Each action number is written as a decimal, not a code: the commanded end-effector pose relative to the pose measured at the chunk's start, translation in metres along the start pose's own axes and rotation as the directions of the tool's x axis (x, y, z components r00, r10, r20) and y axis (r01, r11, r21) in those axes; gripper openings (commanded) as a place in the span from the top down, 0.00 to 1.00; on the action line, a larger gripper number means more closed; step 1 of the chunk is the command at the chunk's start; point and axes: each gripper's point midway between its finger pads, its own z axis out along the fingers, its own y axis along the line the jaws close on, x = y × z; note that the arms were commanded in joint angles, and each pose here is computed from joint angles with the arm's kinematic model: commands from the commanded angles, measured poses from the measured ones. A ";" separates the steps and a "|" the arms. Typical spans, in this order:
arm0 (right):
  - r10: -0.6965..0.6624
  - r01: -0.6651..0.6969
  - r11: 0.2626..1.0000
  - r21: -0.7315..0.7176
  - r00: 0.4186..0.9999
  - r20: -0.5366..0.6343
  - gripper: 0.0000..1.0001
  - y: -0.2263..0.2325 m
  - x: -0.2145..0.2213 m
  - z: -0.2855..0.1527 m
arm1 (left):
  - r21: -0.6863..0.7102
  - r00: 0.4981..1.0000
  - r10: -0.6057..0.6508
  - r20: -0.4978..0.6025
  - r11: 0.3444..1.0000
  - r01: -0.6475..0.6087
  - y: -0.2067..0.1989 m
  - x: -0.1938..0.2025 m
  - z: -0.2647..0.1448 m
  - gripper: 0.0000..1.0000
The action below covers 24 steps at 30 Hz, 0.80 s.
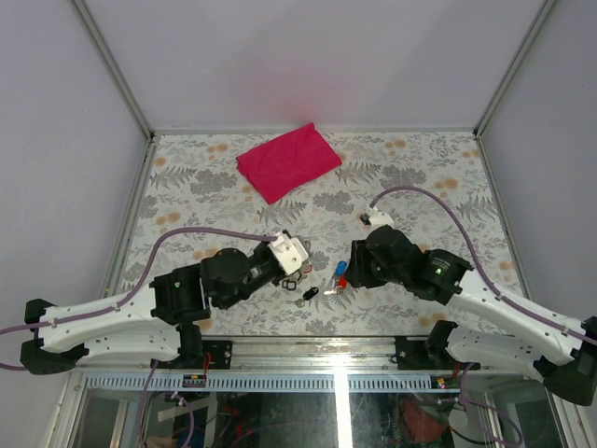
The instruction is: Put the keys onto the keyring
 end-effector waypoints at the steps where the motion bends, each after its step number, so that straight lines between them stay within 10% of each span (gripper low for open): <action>1: 0.054 -0.053 0.998 0.020 0.998 -0.043 0.57 -0.004 0.015 0.021 | -0.060 0.992 -0.110 -0.058 0.993 0.106 0.007 0.002 0.004 1.00; 24: 0.227 -0.231 0.970 -0.081 0.972 -0.062 0.59 -0.028 0.034 0.071 | -0.204 0.871 -0.318 -0.373 0.945 0.257 0.063 0.079 0.049 1.00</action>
